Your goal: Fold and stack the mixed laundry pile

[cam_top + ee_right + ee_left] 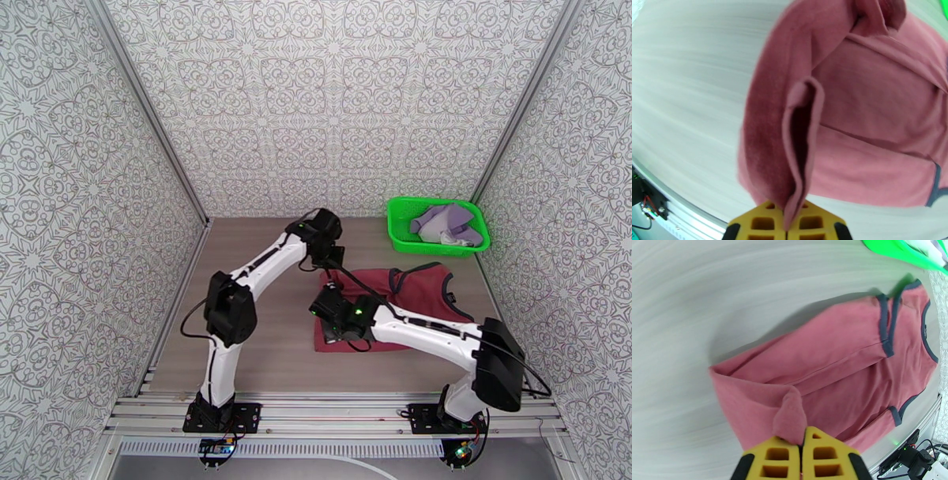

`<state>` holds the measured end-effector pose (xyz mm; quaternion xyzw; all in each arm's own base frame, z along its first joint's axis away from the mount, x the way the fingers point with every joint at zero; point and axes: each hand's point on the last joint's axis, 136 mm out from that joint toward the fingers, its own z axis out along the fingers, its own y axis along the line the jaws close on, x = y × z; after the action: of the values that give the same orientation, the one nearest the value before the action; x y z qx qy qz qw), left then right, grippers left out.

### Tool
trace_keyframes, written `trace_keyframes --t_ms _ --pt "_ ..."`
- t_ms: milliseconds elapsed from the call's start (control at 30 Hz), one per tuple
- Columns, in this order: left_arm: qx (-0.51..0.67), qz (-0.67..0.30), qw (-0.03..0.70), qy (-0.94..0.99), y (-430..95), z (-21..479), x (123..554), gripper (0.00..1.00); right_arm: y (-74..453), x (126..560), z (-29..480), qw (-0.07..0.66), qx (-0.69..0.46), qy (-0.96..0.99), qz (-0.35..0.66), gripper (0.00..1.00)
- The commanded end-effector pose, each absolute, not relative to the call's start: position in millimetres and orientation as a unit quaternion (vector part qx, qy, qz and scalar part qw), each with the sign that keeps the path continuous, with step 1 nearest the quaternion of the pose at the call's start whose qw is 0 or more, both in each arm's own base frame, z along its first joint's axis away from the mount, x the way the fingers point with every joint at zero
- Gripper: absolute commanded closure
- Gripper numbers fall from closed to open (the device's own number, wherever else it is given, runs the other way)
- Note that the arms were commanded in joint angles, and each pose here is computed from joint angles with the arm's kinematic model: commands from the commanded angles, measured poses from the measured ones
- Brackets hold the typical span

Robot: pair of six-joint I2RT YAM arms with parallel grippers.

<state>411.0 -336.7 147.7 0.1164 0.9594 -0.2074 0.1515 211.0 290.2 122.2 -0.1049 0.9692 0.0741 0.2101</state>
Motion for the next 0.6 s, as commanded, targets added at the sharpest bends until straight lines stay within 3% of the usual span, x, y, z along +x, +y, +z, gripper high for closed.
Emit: trace_keyframes --t_ms 0,233,567 --pt "0.112 -0.196 0.13 0.966 -352 133 412 1.0 255 214 116 0.225 -0.063 0.972 0.032 1.0" --pt "0.106 -0.174 0.122 0.971 -371 107 425 1.0 214 214 96 0.223 -0.036 0.974 -0.023 1.0" --pt "0.114 -0.214 0.117 0.963 -395 95 430 1.0 175 215 75 0.213 -0.025 0.971 -0.104 1.0"
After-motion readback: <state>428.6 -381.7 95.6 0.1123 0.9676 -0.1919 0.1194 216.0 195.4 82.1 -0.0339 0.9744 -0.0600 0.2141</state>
